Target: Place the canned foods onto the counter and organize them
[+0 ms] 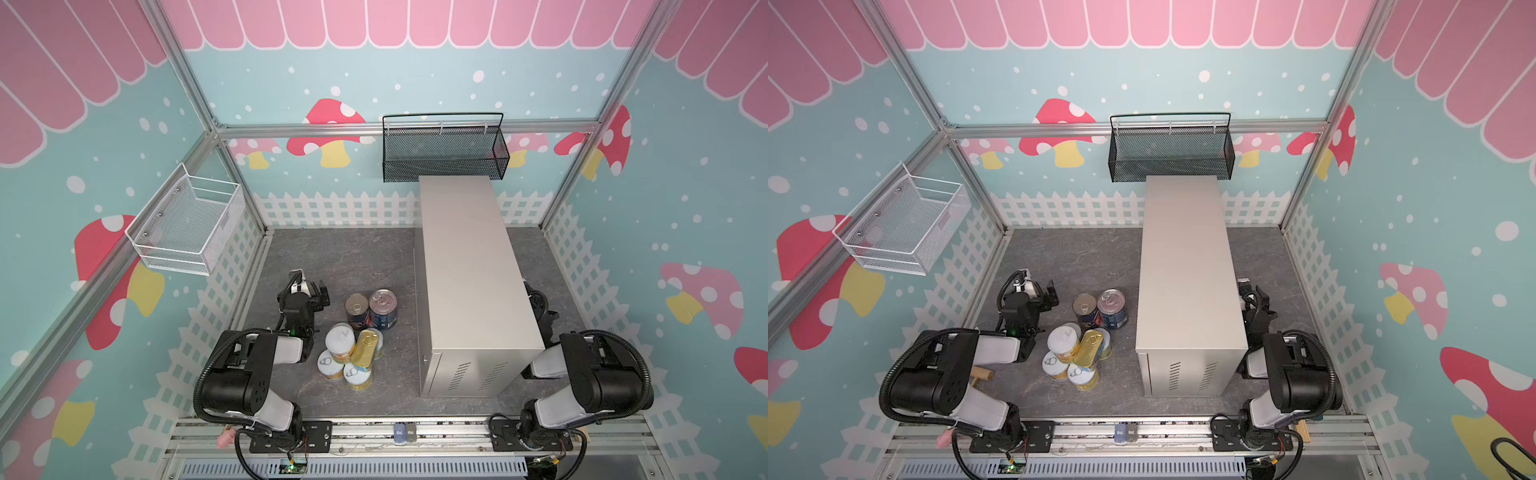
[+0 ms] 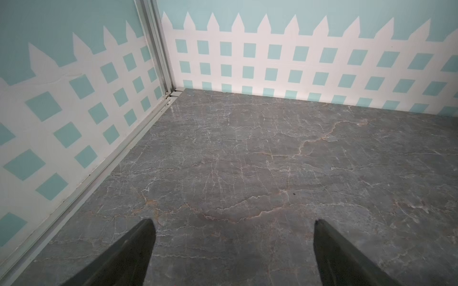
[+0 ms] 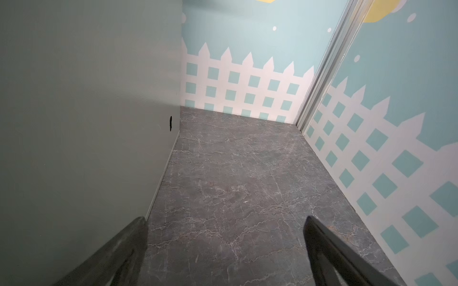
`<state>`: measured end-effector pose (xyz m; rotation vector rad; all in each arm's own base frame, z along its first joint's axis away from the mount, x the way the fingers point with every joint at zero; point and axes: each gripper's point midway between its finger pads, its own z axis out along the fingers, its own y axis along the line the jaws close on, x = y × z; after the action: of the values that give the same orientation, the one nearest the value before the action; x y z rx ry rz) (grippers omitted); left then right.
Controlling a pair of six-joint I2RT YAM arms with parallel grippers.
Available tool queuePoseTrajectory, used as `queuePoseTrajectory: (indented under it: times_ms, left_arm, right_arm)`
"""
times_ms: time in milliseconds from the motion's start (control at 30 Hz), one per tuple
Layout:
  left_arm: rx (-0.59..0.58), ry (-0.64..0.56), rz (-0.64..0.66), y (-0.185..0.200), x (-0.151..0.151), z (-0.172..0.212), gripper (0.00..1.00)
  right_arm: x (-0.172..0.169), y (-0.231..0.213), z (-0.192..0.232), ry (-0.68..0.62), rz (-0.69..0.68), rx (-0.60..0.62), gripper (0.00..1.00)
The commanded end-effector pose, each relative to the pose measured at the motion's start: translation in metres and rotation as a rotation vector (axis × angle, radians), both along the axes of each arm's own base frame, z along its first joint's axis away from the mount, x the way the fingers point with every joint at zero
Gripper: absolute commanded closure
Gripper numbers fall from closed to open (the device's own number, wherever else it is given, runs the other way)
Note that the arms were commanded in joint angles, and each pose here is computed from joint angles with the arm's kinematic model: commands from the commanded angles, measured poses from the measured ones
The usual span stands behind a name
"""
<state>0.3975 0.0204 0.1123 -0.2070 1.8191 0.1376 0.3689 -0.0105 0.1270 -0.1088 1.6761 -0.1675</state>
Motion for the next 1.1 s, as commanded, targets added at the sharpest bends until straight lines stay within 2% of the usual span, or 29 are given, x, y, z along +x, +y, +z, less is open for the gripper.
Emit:
queuePoseTrajectory:
  times_ms: [0,1067]
  left_arm:
    - [-0.001,-0.006,-0.023,-0.002,0.0043,0.0043,0.0]
    - [-0.016,0.001,-0.037,-0.0015,0.0058,0.0033,0.0]
  right_arm:
    - [0.0026,0.0084,0.0074,-0.026,0.039,-0.013,0.01]
    - [0.0033,0.0086,0.0071,-0.023,0.04,-0.012,0.01]
